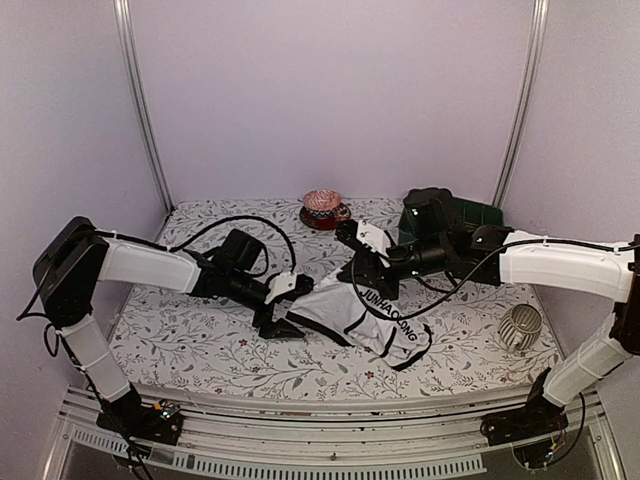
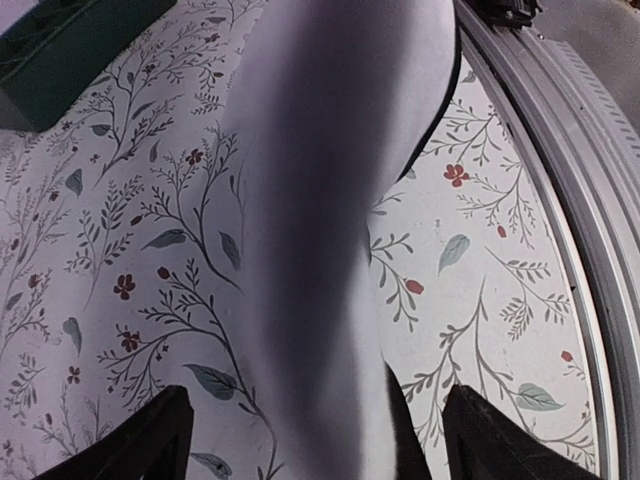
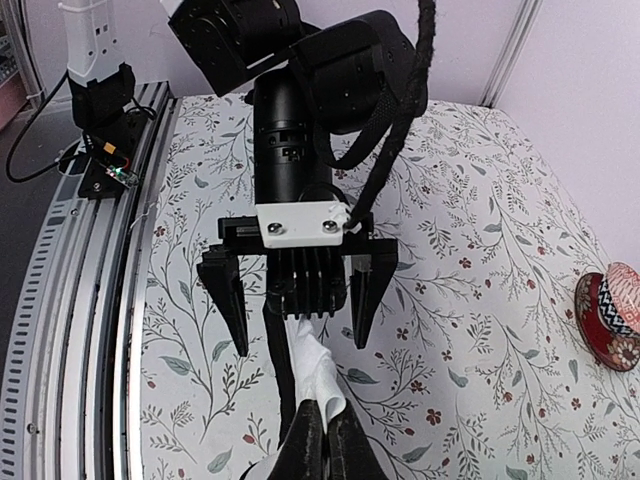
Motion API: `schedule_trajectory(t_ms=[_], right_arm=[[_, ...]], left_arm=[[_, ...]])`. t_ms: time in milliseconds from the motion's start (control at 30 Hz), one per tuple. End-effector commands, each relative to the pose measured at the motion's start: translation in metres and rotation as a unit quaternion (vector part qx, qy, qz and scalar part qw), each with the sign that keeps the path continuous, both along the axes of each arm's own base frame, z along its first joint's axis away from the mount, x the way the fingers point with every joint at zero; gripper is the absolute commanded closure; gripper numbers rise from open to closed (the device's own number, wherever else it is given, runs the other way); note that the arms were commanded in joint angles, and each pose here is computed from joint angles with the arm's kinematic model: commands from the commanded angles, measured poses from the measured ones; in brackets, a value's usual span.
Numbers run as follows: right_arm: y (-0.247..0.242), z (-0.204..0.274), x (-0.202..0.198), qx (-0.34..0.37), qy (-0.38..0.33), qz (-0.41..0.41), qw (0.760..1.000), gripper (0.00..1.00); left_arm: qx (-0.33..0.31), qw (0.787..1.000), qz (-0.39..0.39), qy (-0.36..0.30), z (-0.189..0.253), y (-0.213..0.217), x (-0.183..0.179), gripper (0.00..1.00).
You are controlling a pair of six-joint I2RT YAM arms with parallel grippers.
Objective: Roll the underwear
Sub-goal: Pick up the underwear from the center of the board, then flatten out the underwear at the center of the board.
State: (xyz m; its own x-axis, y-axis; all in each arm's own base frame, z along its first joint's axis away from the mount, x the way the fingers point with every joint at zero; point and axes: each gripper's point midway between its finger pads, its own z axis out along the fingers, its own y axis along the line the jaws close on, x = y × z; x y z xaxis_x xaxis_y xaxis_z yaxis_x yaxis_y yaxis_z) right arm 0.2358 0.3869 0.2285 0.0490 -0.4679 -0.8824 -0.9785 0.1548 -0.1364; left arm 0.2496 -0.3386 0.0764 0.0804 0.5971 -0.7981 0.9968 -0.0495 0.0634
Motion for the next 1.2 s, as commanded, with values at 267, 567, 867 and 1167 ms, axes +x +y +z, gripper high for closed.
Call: schedule_trajectory(t_ms=[267,567,867,1167], right_arm=[[-0.024,0.003,0.005,-0.009,-0.010,-0.045,0.999,0.98],[-0.030,0.000,0.009,-0.014,-0.013,-0.057,0.998,0.98],[-0.033,0.055,0.014,0.042,-0.035,-0.086,0.995,0.98],[-0.029,0.142,-0.032,0.143,-0.056,-0.040,0.987,0.98]], left_arm=[[-0.033,0.999,-0.007,-0.001,0.023,0.003,0.000,0.39],[-0.035,0.999,-0.003,0.012,0.026,0.001,0.002,0.90],[-0.046,0.994,0.085,-0.055,0.093,0.010,0.032,1.00],[-0.059,0.973,0.090,-0.205,0.215,0.045,-0.002,1.00]])
